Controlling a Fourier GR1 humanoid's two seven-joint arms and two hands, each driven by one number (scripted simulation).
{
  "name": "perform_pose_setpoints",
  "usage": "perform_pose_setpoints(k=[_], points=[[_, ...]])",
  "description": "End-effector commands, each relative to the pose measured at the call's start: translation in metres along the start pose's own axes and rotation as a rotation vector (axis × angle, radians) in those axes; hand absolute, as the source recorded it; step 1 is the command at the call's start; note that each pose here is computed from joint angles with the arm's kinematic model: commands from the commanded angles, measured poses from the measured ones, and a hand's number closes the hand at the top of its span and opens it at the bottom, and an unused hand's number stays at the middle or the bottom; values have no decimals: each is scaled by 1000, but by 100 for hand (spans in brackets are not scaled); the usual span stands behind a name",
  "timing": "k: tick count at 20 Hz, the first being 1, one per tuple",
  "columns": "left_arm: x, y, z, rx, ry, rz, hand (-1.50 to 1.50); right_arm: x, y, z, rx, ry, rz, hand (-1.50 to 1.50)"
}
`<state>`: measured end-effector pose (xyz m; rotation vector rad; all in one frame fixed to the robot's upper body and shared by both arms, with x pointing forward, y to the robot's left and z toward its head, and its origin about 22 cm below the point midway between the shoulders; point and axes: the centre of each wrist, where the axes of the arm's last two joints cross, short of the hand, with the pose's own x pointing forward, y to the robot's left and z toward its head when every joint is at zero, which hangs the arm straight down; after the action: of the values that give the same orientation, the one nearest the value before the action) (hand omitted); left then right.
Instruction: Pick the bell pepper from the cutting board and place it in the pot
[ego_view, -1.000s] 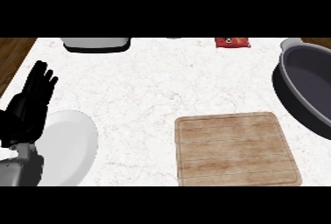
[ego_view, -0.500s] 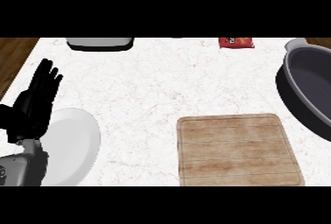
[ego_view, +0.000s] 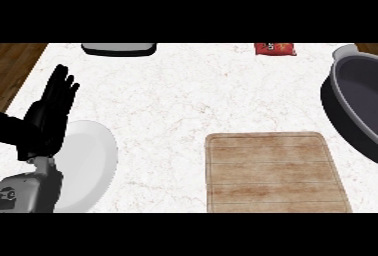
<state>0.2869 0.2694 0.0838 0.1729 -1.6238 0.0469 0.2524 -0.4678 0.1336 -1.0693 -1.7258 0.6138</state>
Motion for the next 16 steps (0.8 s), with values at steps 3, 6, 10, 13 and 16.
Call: perform_pose_setpoints(k=[3,6,10,13,16], points=[[2,4,-1,-21,-18,6,0,-39,34,-23,6,22,143,150],[0,-5,-10,-1,2,-4,0,-38,74,-36,40,6,138,150],[9,11,-8,-8,4,0,0,-37,87,-52,147,136,45,150],[13,0,-14,-20,-12,-4,0,-66,82,-29,174,184,-65,-150],[-2,-1,-5,-2,-5,-2,0,-66,75,-37,279,138,-180,-150]])
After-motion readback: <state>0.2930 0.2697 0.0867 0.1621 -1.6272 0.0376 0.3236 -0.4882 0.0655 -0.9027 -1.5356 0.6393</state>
